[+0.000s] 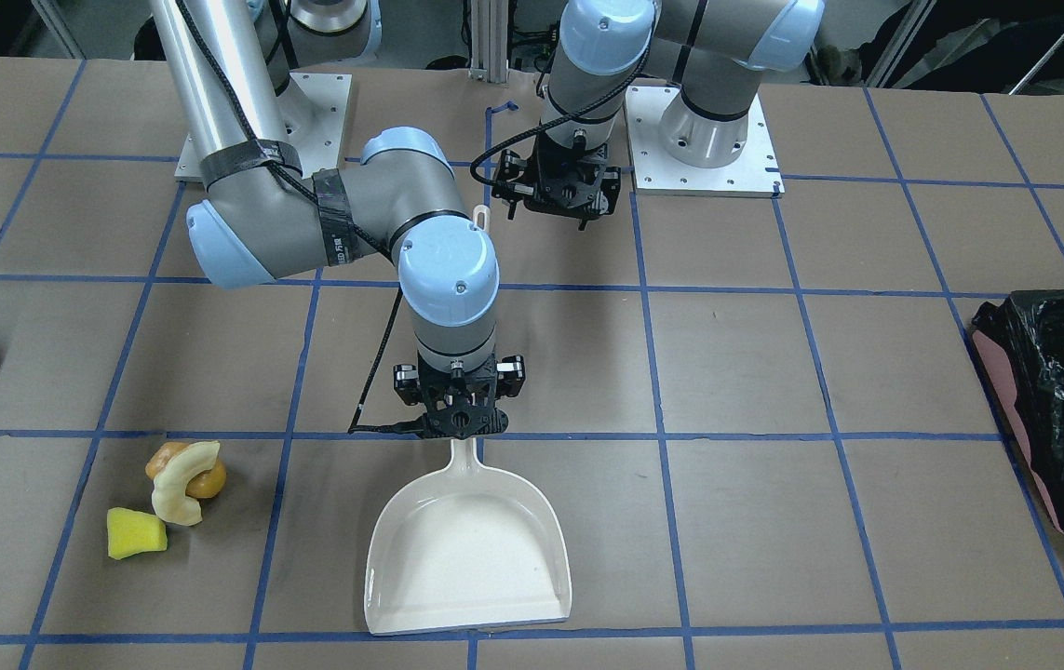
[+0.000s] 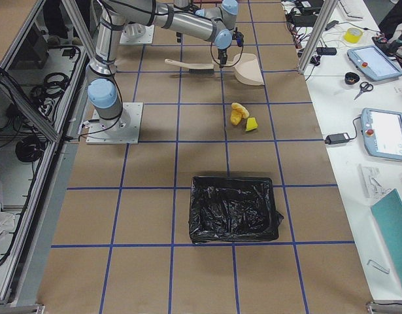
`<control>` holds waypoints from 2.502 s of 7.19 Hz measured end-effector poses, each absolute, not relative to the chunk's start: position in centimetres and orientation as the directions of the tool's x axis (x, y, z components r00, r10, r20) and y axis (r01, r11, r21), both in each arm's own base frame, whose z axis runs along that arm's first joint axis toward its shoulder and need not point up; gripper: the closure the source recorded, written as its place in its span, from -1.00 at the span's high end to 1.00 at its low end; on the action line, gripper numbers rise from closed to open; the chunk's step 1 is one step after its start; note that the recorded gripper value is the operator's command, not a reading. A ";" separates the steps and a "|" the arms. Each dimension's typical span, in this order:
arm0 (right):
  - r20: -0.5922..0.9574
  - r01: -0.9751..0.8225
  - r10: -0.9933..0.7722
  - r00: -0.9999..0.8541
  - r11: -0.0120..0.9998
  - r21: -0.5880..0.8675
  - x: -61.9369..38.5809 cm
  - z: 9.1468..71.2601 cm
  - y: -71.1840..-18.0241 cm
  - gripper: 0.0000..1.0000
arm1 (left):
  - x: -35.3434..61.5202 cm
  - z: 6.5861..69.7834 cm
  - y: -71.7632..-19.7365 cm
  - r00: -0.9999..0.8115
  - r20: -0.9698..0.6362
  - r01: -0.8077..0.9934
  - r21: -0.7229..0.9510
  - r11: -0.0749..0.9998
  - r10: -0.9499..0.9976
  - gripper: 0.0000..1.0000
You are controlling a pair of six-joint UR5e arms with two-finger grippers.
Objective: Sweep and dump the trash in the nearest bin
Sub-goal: 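Grasp the dustpan handle with the right gripper while the left gripper grasps the brush handle, then carry the dustpan with the right gripper beside the trash items while lifting the brush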
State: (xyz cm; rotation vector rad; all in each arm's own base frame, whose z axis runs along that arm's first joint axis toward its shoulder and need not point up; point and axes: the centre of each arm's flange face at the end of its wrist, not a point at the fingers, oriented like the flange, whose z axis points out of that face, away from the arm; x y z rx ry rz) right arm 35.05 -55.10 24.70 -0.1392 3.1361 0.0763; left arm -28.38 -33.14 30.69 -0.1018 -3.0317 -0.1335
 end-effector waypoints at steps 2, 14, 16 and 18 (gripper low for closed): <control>-0.005 -0.085 -0.085 -0.996 0.995 0.053 35.0 24.2 -55.0 0.20 | -30.4 29.0 -32.5 -0.992 0.115 0.060 0.081 0.995 0.051 0.95; -0.028 -0.036 -0.040 -0.999 0.992 -0.120 29.8 31.6 -59.5 -0.48 | -36.1 22.8 -30.6 -0.996 0.089 0.035 0.121 0.992 0.025 -0.23; -0.004 -0.082 -0.083 -0.997 0.989 -0.126 22.3 34.9 -61.7 -0.48 | -36.1 22.4 -30.5 -0.996 0.084 0.032 0.131 0.991 0.021 0.05; 0.068 -0.201 -0.195 -0.978 0.975 -0.090 14.1 37.9 -62.0 -0.48 | -36.1 22.1 -30.6 -0.997 0.080 0.031 0.137 0.990 0.020 0.08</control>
